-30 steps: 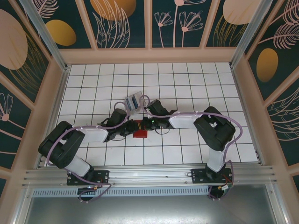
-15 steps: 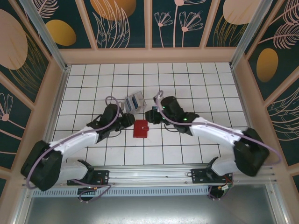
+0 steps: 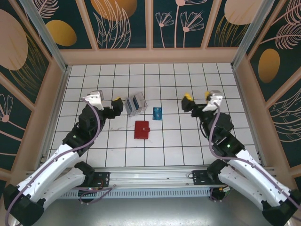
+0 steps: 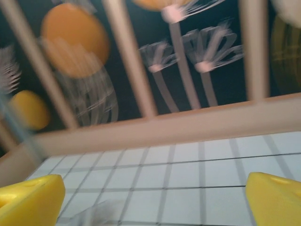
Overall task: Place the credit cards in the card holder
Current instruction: Reset both arms
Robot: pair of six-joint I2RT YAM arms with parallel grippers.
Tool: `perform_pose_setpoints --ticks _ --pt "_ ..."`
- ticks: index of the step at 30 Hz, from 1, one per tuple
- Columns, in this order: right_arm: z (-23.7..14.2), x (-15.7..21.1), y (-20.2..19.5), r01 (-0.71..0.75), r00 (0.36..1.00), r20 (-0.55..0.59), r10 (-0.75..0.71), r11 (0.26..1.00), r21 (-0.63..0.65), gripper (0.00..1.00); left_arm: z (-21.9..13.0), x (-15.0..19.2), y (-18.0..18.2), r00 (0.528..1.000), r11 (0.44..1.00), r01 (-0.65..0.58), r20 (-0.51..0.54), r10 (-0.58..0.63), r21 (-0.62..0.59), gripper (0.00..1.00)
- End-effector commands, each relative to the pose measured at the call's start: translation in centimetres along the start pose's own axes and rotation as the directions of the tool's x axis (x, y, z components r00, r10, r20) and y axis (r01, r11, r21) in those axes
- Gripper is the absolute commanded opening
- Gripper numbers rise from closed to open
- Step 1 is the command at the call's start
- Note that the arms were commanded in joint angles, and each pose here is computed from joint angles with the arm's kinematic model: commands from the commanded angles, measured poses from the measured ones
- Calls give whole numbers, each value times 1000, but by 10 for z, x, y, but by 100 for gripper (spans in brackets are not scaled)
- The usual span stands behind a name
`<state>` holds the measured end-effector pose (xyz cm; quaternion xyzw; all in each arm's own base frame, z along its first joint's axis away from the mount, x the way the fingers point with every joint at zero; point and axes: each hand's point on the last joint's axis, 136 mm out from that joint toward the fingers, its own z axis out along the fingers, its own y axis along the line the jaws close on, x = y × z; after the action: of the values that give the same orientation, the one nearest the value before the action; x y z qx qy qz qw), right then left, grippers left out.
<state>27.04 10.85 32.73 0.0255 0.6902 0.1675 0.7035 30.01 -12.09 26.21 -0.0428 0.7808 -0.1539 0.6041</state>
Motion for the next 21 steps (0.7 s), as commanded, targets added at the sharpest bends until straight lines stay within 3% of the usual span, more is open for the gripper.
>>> perform_pose_setpoints --ticks 1,6,8,10,16,21 --pt "2 15 -60 79 995 48 -92 970 229 99 9 13 34 981 969 -180 44 190 -169 99" --pt "6 58 -95 123 991 14 -130 966 228 99 -6 23 75 913 893 -281 187 361 -351 99" --pt "4 63 -107 128 990 28 -139 959 252 99 -1 32 75 869 857 -402 161 468 -324 99" --pt "2 68 -115 162 983 46 -180 953 257 99 9 40 86 887 867 -396 118 446 -302 99" --pt "15 96 -150 113 992 18 -122 959 258 99 23 60 133 941 926 -274 128 314 -259 99" --pt "24 111 -154 186 979 47 -199 962 200 99 34 58 152 956 948 -197 165 242 -249 99"
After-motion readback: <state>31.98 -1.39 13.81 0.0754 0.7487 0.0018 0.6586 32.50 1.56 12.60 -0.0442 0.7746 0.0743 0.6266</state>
